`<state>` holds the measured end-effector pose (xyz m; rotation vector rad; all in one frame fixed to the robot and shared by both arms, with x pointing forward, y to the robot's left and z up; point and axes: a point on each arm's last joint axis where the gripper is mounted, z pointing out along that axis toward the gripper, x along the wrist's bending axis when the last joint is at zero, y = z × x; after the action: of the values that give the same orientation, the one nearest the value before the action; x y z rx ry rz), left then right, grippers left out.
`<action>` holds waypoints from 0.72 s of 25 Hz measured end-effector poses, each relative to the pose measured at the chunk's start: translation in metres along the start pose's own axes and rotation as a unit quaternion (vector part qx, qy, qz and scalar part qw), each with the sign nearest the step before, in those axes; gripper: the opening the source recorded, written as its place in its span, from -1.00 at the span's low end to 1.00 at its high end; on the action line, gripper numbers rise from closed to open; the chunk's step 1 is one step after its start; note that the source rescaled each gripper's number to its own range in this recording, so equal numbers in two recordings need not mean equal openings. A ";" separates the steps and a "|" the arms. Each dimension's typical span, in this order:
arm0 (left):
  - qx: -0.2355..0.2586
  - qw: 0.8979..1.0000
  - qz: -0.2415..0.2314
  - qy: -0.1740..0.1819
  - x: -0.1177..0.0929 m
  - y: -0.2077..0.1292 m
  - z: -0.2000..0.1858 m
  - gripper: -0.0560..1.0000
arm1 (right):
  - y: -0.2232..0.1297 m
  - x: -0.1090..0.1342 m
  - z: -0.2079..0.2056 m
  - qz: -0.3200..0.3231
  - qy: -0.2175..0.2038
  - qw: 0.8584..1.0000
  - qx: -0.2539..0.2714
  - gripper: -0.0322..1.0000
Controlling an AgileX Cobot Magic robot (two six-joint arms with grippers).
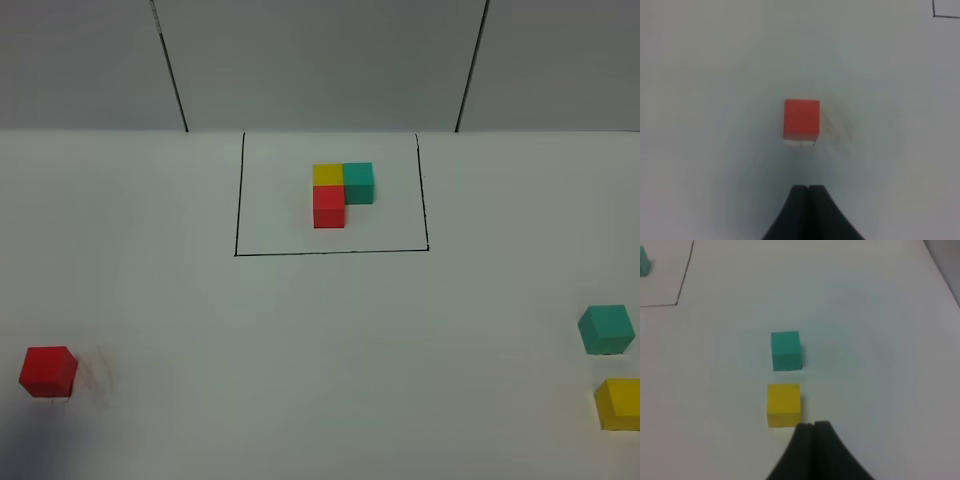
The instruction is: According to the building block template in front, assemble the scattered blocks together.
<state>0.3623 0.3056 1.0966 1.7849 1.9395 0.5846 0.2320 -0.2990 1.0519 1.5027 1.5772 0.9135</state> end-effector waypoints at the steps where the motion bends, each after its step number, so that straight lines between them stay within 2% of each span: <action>1: 0.003 1.000 0.000 0.000 0.000 0.004 0.003 -0.89 | 0.000 0.000 0.000 0.000 0.000 1.000 0.000 -0.94; 9: 0.046 0.999 0.000 0.003 -0.001 0.030 0.031 -0.89 | 0.000 0.000 0.000 0.000 0.000 1.000 0.000 -0.94; 18: 0.079 0.997 0.008 0.015 0.001 0.039 0.057 -0.89 | 0.000 0.000 0.000 0.000 0.000 1.000 0.000 -0.94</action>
<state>0.4270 0.3104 1.0732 1.8979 2.0439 0.4760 0.2320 -0.2990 1.0519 1.5027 1.5772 0.9135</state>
